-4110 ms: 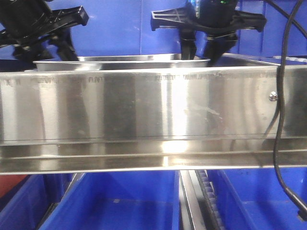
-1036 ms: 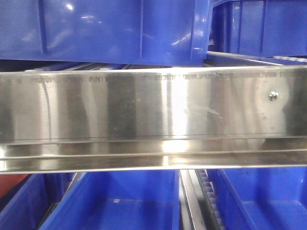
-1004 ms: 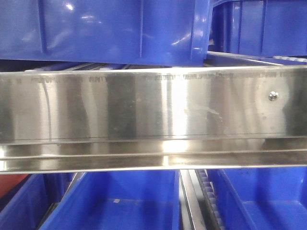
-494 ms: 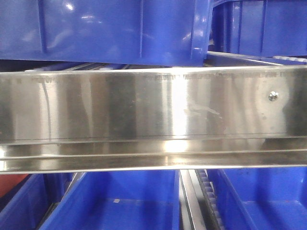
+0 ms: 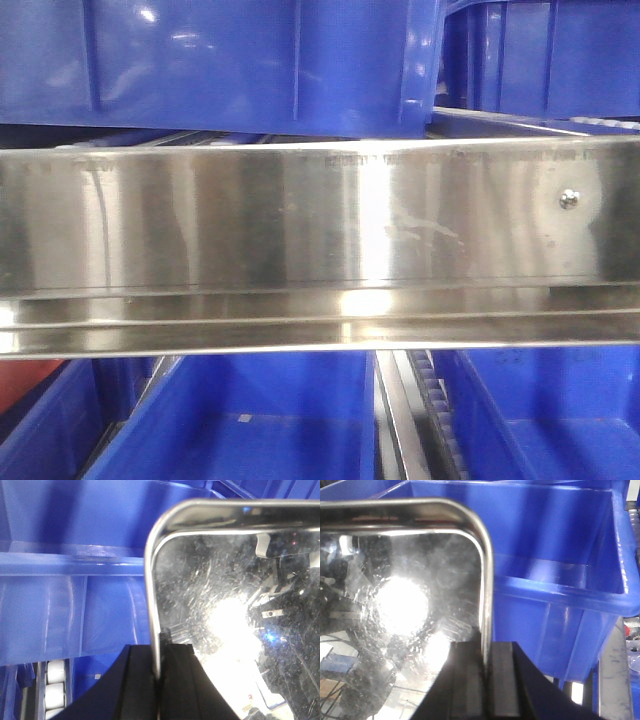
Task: Stack silver trays without gaps
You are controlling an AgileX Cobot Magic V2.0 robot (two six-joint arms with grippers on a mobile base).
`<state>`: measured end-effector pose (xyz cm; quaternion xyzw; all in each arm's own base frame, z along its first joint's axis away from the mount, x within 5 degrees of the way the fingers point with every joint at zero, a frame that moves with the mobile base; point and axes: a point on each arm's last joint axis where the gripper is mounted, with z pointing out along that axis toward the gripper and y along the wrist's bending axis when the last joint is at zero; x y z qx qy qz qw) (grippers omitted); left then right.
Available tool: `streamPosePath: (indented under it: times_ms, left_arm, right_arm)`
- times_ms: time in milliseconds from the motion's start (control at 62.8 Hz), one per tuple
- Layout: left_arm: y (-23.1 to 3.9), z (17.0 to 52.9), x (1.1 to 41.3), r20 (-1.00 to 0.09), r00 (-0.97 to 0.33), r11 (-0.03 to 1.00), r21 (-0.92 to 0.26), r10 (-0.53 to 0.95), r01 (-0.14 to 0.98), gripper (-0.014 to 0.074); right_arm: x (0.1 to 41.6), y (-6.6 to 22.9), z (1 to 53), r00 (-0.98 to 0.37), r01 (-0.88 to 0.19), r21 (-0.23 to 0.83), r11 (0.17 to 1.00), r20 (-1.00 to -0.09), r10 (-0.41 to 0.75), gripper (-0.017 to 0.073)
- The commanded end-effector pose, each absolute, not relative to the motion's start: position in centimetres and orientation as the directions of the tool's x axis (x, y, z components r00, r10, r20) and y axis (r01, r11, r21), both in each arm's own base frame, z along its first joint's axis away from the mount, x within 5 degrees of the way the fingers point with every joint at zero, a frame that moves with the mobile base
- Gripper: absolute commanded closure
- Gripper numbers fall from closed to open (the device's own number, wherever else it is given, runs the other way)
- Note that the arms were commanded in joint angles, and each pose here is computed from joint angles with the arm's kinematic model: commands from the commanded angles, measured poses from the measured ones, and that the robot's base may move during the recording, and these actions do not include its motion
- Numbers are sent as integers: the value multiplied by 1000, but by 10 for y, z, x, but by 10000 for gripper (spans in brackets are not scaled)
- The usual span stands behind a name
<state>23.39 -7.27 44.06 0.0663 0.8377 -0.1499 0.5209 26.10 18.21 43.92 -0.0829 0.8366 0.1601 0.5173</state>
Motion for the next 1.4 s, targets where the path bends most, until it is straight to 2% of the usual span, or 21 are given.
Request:
streamPosePath:
  times_ms: [0, 1386]
  left_arm:
    - [-75, 451, 229, -907, -411, 931, -224, -90, 289, 611]
    - [-75, 451, 229, -907, -411, 931, -224, -90, 289, 611]
  right_arm:
    - [259, 185, 450, -382, -358, 194, 913, -923, 47, 616]
    - [259, 185, 450, -382, -358, 194, 913, -923, 47, 616]
